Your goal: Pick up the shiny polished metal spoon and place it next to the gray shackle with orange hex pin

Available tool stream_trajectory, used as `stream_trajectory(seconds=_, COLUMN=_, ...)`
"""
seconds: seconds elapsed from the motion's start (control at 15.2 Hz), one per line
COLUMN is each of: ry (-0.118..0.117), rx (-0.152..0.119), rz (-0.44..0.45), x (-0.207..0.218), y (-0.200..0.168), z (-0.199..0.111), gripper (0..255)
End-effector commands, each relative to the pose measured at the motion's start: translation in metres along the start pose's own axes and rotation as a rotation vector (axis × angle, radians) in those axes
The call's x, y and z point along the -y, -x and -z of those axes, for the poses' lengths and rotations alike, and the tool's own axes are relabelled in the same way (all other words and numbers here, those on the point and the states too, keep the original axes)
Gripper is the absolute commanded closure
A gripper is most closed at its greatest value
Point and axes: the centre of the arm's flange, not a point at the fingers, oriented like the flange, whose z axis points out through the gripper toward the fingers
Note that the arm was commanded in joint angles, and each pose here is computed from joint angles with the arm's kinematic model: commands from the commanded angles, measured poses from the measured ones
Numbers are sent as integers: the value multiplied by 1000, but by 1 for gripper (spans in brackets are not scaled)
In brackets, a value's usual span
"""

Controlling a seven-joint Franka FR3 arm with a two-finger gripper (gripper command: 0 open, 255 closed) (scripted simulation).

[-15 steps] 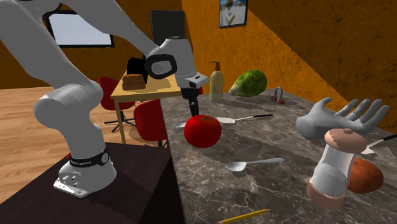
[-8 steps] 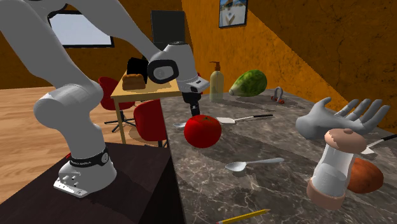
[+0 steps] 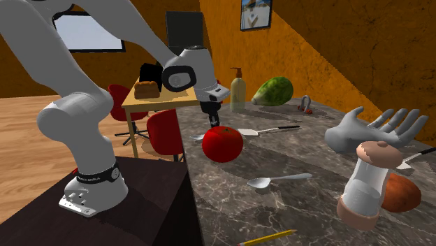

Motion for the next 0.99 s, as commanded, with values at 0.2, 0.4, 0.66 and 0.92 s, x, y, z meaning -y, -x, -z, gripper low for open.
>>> stream_trajectory(seconds=0.2, ry=0, rx=0, rz=0, x=0, y=0, z=0, gripper=255)
stream_trajectory(seconds=0.4, ry=0, rx=0, rz=0, x=1, y=-2, z=10, gripper=255)
stream_trajectory(seconds=0.66, ry=0, rx=0, rz=0, x=4, y=-7, z=31, gripper=255)
stream_trajectory(seconds=0.92, ry=0, rx=0, rz=0, x=6, y=-12, z=51, gripper=255)
